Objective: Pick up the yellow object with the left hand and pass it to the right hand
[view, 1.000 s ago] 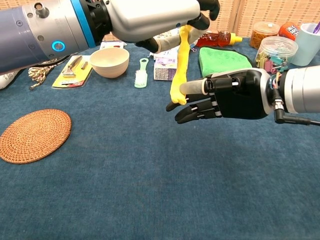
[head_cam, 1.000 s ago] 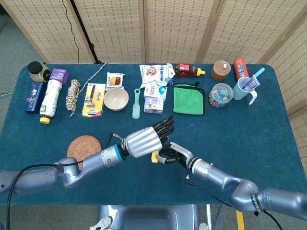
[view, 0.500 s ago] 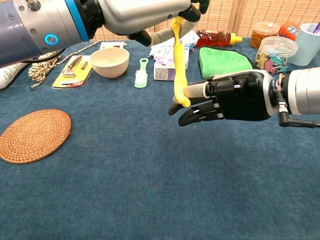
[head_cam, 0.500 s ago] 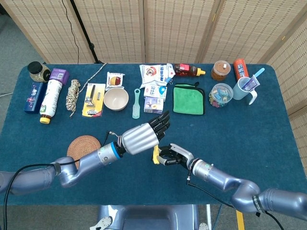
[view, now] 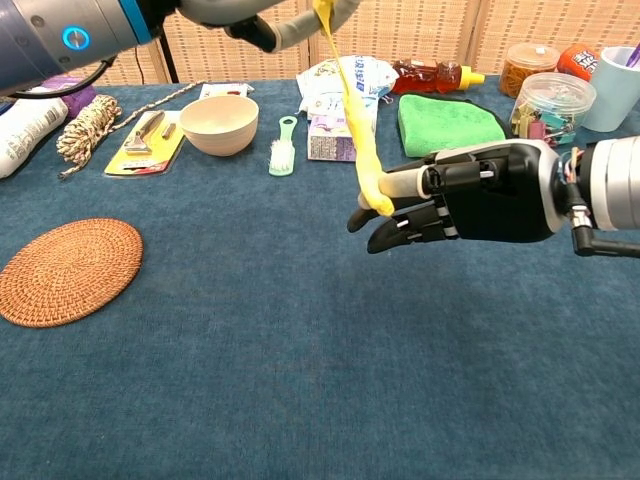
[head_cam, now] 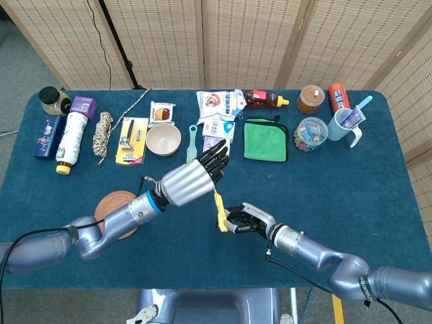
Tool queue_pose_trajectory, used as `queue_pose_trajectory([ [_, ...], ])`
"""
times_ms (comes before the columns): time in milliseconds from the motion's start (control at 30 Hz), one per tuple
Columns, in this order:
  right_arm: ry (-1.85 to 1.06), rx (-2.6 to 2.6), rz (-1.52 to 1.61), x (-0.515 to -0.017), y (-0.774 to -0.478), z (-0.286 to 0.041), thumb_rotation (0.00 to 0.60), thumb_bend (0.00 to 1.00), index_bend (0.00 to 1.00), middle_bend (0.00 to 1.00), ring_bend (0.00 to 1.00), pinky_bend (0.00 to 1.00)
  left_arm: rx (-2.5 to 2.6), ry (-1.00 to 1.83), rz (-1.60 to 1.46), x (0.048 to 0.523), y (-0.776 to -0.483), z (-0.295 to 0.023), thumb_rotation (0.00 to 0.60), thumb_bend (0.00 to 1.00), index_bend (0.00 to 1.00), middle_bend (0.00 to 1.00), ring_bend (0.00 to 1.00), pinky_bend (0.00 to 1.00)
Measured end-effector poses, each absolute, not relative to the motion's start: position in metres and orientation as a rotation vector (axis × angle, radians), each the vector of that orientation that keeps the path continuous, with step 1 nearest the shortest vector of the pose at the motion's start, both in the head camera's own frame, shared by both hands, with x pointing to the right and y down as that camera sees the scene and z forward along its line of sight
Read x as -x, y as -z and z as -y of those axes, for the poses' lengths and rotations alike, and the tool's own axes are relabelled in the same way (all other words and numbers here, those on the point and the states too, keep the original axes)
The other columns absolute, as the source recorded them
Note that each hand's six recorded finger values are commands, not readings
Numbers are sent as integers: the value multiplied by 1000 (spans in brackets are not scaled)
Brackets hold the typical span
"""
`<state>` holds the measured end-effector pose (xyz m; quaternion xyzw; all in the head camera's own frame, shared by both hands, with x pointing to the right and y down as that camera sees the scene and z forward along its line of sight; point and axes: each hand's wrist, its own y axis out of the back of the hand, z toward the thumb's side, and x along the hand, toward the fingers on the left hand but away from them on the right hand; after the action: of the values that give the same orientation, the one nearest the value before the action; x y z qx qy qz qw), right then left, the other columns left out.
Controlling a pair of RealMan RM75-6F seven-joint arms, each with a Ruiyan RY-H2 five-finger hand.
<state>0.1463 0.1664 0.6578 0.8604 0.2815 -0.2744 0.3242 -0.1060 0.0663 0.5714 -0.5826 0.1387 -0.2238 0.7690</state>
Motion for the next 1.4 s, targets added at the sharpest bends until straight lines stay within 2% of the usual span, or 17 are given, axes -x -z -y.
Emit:
queue_pose_trajectory([
  [633,719,-2253,-765,-165,-656,-166,600,585,643,422,432,139,1202,578,-396,153,-551,-35,600,551,709,288,150,33],
  [1400,735,-2247,-781,-177,-657,-166,600,584,640,422,432,139,1122,713,-453,219,-545,-5,600,552,709,288,150,33],
])
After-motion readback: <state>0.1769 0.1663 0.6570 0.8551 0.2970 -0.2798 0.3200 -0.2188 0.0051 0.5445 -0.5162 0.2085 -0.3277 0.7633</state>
